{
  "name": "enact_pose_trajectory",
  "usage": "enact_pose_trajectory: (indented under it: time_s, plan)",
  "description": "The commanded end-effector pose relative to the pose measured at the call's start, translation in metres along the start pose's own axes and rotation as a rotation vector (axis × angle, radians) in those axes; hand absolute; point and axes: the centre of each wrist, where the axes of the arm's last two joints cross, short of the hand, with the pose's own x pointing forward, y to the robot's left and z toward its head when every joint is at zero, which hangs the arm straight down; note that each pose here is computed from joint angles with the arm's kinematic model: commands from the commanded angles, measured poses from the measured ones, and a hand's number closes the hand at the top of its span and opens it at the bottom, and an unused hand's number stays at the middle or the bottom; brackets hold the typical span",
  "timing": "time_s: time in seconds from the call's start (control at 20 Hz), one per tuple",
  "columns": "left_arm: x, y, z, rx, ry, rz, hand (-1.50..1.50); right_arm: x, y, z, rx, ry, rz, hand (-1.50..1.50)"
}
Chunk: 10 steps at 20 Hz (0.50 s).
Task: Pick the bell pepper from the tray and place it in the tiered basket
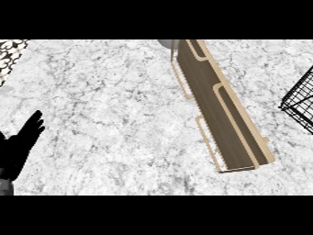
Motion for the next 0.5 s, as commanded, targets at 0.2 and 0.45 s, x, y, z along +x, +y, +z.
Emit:
enact_pose_trajectory:
  time_s: [0.2,0.45]
  plan:
    - [0.003,-0.003,0.000,0.009,-0.018,-0.011,0.00,-0.014,0.050,0.005,0.311,0.222,0.055,-1.50]
    - [0.009,0.004,-0.003,0.007,0.000,0.017,0.00,-0.027,0.030,-0.005,0.229,0.260,-0.137,-1.50]
